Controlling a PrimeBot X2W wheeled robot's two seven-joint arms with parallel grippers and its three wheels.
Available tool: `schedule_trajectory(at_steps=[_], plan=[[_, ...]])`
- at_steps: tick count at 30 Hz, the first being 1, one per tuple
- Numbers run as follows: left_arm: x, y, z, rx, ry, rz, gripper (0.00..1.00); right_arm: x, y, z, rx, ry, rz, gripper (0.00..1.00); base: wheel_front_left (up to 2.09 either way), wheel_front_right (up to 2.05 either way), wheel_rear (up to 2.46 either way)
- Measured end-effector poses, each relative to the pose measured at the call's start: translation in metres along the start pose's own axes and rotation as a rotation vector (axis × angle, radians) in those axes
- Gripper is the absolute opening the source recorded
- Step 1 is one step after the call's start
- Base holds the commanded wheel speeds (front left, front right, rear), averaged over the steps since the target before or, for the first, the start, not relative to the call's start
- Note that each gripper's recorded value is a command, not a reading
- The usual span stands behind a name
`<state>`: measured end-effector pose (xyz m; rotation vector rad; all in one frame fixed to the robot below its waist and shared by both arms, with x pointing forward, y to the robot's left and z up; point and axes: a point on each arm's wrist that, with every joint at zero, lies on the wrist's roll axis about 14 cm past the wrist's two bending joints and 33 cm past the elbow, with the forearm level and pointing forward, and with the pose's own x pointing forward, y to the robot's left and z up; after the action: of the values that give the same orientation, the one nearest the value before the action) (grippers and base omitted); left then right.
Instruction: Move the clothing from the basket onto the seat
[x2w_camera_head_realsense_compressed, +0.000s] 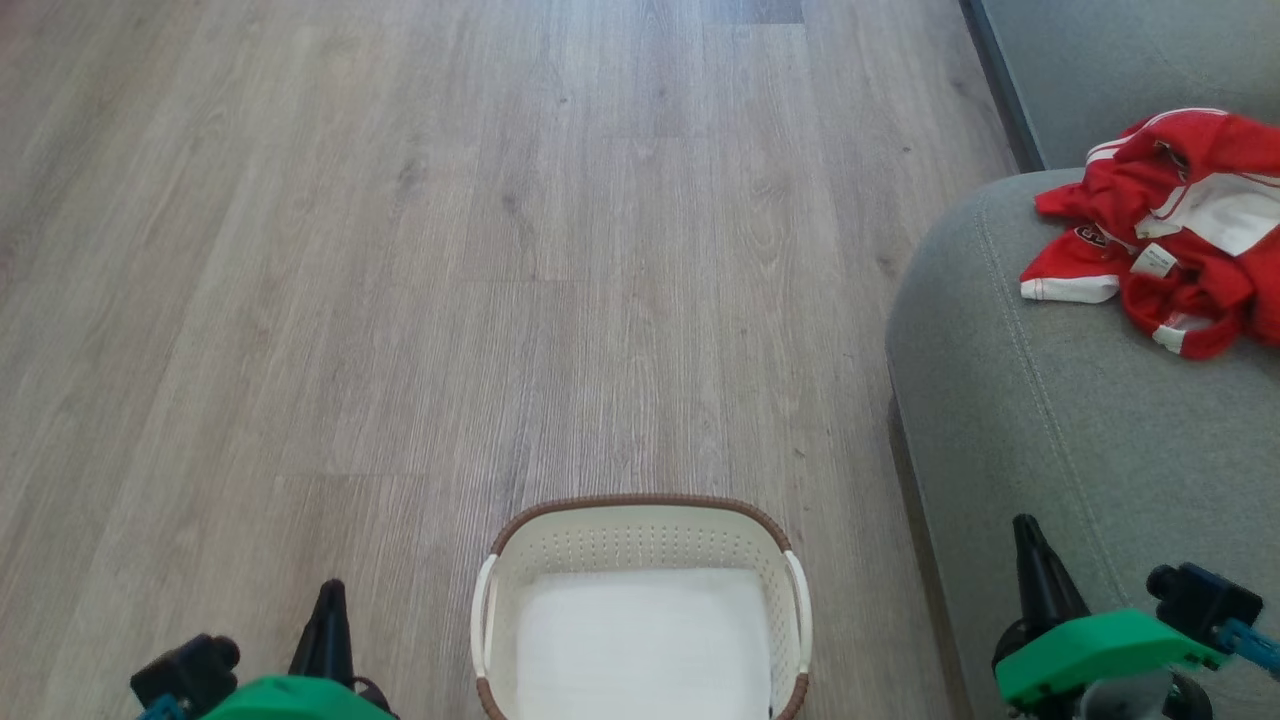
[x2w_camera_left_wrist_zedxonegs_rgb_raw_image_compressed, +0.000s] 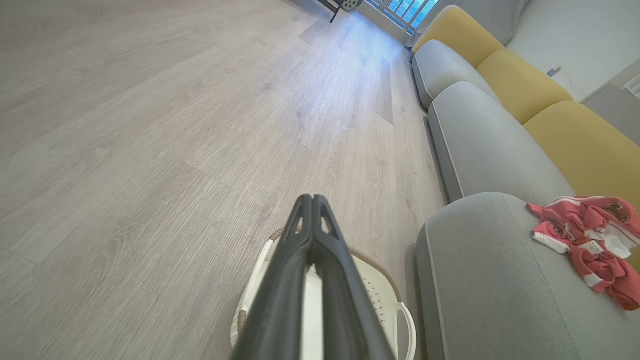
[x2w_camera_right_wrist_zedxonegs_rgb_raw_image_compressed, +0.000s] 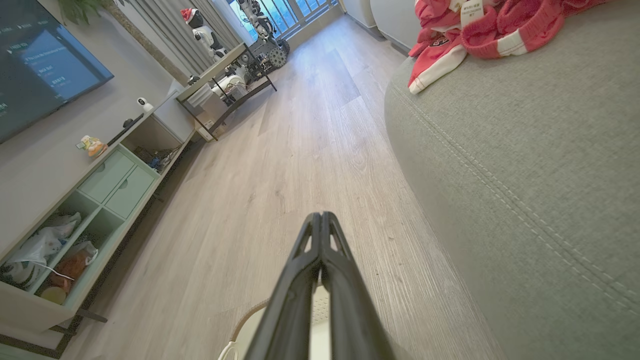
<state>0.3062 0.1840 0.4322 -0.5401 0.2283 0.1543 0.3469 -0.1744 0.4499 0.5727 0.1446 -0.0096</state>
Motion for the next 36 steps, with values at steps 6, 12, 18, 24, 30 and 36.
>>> schedule_trajectory(at_steps=[6, 12, 18, 24, 30, 36], plan=[[0.005, -0.003, 0.003, -0.067, 0.008, -0.008, 0.00, 0.001, -0.002, 0.002, 0.068, -0.005, -0.012, 0.00, 0.00, 0.00, 0.00], [0.009, -0.001, 0.004, -0.134, 0.018, -0.005, 0.00, 0.005, -0.002, 0.007, 0.135, -0.013, -0.016, 0.00, 0.00, 0.00, 0.00], [0.012, -0.004, 0.003, -0.202, 0.033, -0.014, 0.00, 0.005, -0.007, 0.008, 0.203, -0.014, -0.033, 0.00, 0.00, 0.00, 0.00], [0.016, -0.003, 0.007, -0.282, 0.037, -0.019, 0.00, 0.005, -0.009, 0.008, 0.282, -0.011, -0.043, 0.00, 0.00, 0.00, 0.00], [0.020, -0.009, 0.009, -0.355, 0.045, -0.034, 0.00, 0.010, -0.007, 0.014, 0.349, -0.023, -0.037, 0.00, 0.00, 0.00, 0.00], [0.024, -0.009, 0.012, -0.424, 0.045, -0.039, 0.00, 0.009, -0.010, 0.015, 0.417, -0.025, -0.046, 0.00, 0.00, 0.00, 0.00]])
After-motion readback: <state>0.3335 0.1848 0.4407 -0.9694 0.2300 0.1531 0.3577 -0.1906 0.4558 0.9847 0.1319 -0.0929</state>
